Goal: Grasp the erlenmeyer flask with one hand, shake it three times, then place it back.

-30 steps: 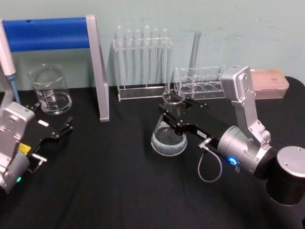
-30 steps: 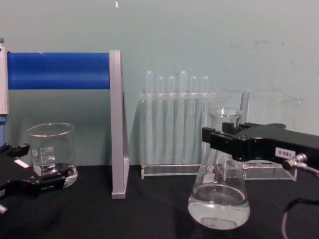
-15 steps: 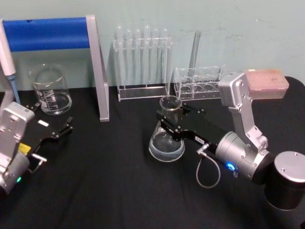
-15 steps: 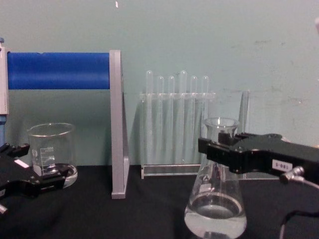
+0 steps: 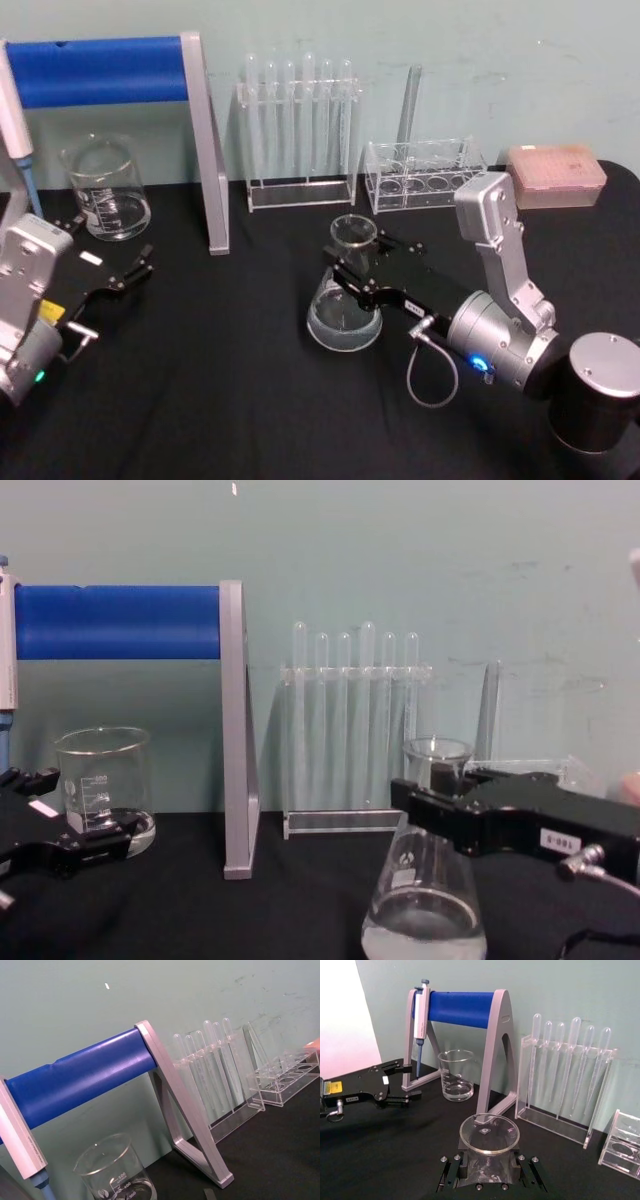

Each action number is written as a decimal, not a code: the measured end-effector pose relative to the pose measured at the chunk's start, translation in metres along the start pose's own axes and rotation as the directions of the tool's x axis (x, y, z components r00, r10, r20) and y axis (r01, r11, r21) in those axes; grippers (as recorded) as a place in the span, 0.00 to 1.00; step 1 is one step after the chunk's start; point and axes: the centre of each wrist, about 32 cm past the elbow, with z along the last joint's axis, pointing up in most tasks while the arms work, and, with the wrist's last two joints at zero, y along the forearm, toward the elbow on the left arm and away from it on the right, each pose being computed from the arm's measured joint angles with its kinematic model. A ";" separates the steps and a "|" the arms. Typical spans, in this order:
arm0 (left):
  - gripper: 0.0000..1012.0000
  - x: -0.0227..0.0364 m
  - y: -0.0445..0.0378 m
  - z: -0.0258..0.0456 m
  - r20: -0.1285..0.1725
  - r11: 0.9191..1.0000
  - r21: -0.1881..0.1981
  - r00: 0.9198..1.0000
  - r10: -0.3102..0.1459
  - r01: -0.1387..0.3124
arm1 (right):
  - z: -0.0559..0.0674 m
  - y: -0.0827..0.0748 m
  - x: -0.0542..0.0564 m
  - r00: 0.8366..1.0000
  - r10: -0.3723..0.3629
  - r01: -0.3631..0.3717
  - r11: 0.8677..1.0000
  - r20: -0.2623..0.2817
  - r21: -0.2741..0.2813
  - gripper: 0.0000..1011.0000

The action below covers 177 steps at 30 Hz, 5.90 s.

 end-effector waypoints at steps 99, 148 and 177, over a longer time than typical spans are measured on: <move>0.99 0.0000 0.0000 0.0000 0.000 1.000 0.000 1.000 0.000 0.000 | -0.021 -0.026 0.003 0.999 0.050 -0.050 0.996 -0.006 -0.073 0.99; 0.99 0.0000 0.0000 0.0000 0.000 1.000 0.000 1.000 0.000 0.000 | -0.050 -0.019 0.034 0.868 -0.437 0.444 0.896 0.235 0.029 0.99; 0.99 0.0000 0.0000 0.0000 0.000 1.000 0.000 1.000 0.000 0.000 | -0.049 -0.021 0.035 0.873 -0.432 0.439 0.898 0.227 0.023 0.99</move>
